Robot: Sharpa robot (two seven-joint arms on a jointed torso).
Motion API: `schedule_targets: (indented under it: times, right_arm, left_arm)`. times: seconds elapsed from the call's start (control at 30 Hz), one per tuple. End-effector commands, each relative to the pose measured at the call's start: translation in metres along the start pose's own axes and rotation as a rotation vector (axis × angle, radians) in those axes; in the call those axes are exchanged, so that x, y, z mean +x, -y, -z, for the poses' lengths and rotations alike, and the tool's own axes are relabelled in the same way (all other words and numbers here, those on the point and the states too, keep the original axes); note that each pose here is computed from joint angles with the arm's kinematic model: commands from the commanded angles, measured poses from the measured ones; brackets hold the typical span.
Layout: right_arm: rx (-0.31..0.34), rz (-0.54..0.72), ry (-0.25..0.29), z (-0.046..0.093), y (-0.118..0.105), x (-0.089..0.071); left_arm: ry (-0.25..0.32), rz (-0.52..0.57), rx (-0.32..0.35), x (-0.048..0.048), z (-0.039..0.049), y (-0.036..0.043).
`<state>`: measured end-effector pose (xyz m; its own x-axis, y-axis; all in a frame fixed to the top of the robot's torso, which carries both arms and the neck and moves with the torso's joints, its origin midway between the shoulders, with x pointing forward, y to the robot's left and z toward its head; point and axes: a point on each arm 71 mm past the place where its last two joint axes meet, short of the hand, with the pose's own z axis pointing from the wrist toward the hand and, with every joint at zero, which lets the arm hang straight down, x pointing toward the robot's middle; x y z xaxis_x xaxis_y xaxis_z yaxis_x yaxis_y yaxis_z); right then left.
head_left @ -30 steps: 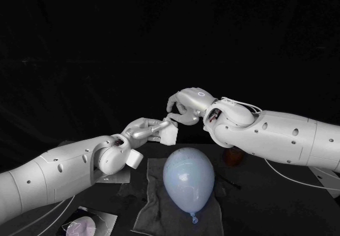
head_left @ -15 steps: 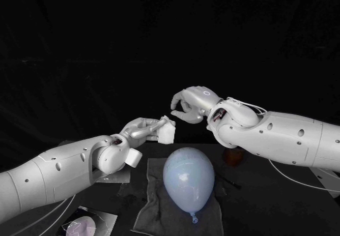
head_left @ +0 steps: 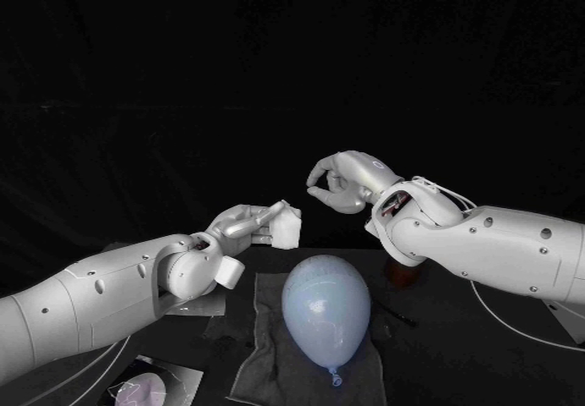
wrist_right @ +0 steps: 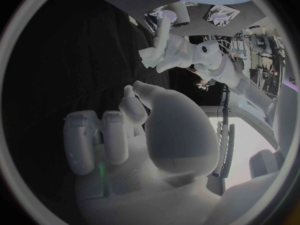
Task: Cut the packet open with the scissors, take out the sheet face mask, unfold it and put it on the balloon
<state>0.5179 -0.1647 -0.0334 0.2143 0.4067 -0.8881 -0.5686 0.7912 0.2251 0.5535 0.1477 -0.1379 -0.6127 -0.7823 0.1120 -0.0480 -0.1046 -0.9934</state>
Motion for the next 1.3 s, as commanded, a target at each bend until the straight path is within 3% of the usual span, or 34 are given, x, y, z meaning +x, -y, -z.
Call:
schedule_targets:
  times: [0.03,0.33,0.6,1.07,1.3]
  right_arm:
    - [0.026,-0.092,0.053,0.006,0.001,-0.001]
    - [-0.002,-0.155,0.084,0.029,-0.004,0.008]
    - [-0.020,-0.190,0.076,0.044,-0.010,0.022]
    - [-0.032,-0.184,0.048,0.048,-0.016,0.041]
    - [-0.029,-0.175,0.060,0.046,-0.023,0.049]
  left_arm:
    - [-0.024,0.026,-0.001,0.0030,-0.0003,0.0008]
    - [-0.025,0.038,0.002,0.0013,0.0021,0.0012]
    - [-0.031,0.052,0.007,0.0012,0.0043,0.0018]
    - [-0.038,0.081,0.020,0.0010,0.0062,0.0029]
    - [-0.043,0.089,0.021,0.0018,0.0073,0.0031]
